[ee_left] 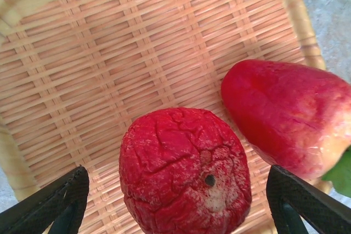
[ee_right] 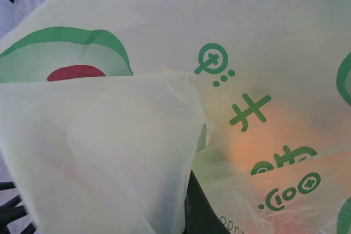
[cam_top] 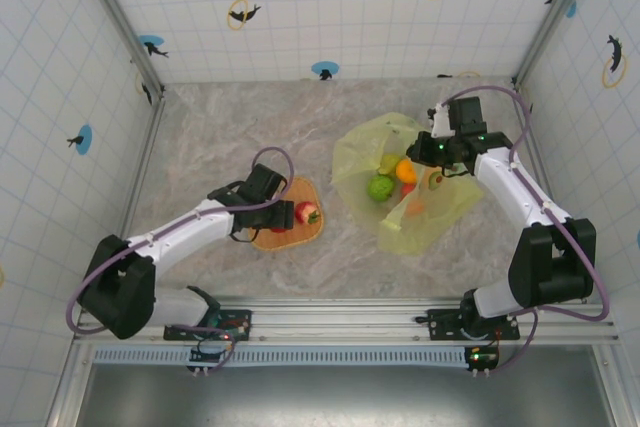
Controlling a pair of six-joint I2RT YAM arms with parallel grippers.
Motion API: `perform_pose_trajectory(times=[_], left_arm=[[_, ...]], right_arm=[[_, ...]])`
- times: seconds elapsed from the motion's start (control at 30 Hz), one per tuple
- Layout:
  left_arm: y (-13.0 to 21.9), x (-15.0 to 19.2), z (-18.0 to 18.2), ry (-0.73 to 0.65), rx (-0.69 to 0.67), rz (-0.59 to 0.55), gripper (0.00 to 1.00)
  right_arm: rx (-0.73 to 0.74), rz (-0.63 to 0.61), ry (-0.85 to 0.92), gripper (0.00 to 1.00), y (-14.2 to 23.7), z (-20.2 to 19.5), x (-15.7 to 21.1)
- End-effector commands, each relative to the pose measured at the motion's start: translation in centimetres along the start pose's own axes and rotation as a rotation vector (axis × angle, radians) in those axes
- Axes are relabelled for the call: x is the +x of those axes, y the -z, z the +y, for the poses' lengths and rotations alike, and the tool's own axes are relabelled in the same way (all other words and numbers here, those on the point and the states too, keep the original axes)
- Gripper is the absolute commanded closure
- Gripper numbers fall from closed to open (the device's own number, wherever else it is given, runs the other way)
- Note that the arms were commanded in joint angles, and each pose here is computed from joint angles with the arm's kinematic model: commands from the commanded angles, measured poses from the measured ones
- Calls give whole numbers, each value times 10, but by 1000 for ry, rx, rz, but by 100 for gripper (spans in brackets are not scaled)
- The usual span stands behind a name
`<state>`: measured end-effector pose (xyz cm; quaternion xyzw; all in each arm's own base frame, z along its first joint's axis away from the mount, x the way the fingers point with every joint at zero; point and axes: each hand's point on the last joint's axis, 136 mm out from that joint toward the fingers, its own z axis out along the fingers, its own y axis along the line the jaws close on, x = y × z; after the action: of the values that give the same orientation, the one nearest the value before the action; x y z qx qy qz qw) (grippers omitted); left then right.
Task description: Place the fruits into the plastic bag
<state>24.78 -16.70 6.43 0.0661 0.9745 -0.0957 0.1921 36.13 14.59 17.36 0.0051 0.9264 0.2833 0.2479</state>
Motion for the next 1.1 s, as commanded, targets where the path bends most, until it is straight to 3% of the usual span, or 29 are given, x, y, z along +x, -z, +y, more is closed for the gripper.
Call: perform_pose_trajectory(times=[0.0,0.6,1.07], left_arm=[[-7,2,4,1,-27,15,17],[-21,4,18,4,-98,3,37],[58,-64,4,59,-19,-366,42]], right_arm=[[-9,-21,18,100,4,3,1],[-9,-15,15,100,3,1,4],[-20,-16,15,100,1,4,0]])
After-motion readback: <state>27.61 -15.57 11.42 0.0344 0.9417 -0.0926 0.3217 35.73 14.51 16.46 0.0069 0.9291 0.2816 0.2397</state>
